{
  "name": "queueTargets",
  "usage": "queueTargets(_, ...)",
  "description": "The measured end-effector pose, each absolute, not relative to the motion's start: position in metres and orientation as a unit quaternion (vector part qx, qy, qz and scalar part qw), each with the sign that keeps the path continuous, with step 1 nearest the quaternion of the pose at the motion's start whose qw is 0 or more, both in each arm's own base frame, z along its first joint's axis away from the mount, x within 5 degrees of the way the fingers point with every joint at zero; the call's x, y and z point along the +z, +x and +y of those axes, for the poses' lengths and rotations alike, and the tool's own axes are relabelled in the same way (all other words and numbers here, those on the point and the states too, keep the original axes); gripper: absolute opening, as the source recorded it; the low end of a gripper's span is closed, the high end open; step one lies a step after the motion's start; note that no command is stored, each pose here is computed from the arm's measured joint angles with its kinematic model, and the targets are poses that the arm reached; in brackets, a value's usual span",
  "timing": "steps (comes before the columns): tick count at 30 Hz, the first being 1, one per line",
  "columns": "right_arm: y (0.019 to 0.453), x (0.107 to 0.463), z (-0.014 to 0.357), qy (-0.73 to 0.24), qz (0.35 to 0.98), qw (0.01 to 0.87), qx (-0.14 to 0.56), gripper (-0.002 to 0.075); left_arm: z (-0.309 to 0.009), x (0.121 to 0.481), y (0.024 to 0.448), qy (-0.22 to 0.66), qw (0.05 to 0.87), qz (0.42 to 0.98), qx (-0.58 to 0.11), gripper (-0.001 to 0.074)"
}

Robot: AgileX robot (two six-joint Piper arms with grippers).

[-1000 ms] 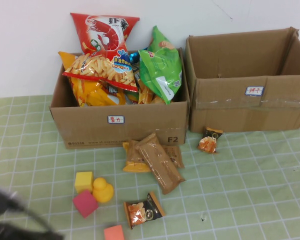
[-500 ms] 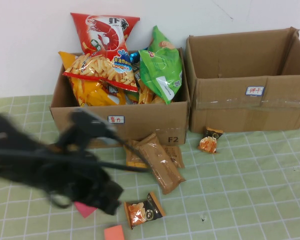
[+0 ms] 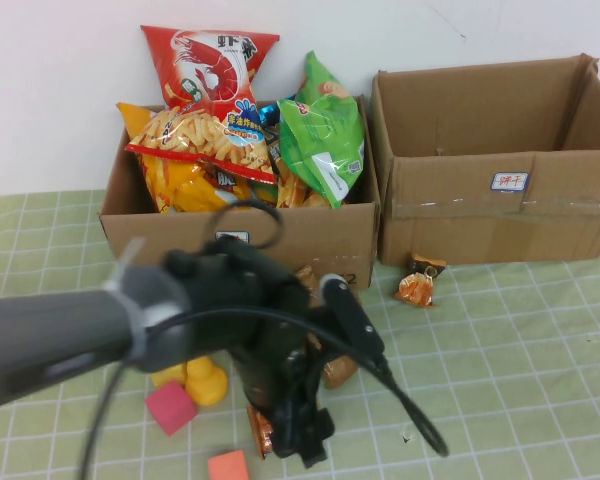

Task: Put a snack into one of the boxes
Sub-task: Pick up the biscuit, then place the biscuit in the biscuit box

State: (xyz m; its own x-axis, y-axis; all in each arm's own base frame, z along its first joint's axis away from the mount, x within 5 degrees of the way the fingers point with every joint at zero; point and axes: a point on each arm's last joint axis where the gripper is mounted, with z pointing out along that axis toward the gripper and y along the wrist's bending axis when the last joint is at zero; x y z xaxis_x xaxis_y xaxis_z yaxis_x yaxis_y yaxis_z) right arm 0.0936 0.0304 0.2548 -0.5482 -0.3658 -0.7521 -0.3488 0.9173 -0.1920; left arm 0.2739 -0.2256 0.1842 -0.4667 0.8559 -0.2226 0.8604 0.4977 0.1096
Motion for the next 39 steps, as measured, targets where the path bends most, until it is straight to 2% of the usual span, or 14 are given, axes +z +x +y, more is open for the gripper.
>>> queueTargets(5, 0.094, 0.255, 0.031, -0.205, 0.877, 0.434, -0.01, -0.0002, -0.241, 0.158, 0.292, 0.491, 0.1, 0.865, 0.019, 0.0585)
queueTargets(17, 0.094, 0.255, 0.031, -0.206, 0.876, 0.435, -0.012, -0.0002, -0.246, 0.127, 0.31, 0.503, 0.061, 0.859, 0.068, 0.0587)
queueTargets(21, 0.094, 0.255, 0.031, -0.206, 0.876, 0.435, -0.012, -0.0002, -0.247, 0.127, 0.309, 0.508, 0.061, 0.856, 0.068, 0.0532)
queueTargets(26, 0.094, 0.255, 0.03, -0.207, 0.877, 0.434, -0.013, -0.0002, -0.247, 0.127, 0.309, 0.514, 0.06, 0.853, 0.068, 0.0377)
queueTargets(29, 0.094, 0.255, 0.03, -0.207, 0.877, 0.434, -0.013, -0.0002, -0.247, 0.127, 0.309, 0.516, 0.06, 0.852, 0.07, 0.0361)
queueTargets(31, 0.094, 0.255, 0.03, -0.207, 0.877, 0.434, -0.013, -0.0002, -0.25, 0.135, 0.314, 0.512, 0.046, 0.854, 0.078, 0.0361)
queueTargets(34, 0.094, 0.255, 0.03, -0.207, 0.877, 0.434, -0.013, -0.0002, -0.26, 0.157, 0.324, 0.502, 0.067, 0.859, 0.069, 0.0361)
queueTargets(39, 0.094, 0.255, 0.03, -0.207, 0.877, 0.434, -0.013, -0.0002, -0.288, 0.215, 0.35, 0.489, 0.182, 0.852, 0.036, 0.0361)
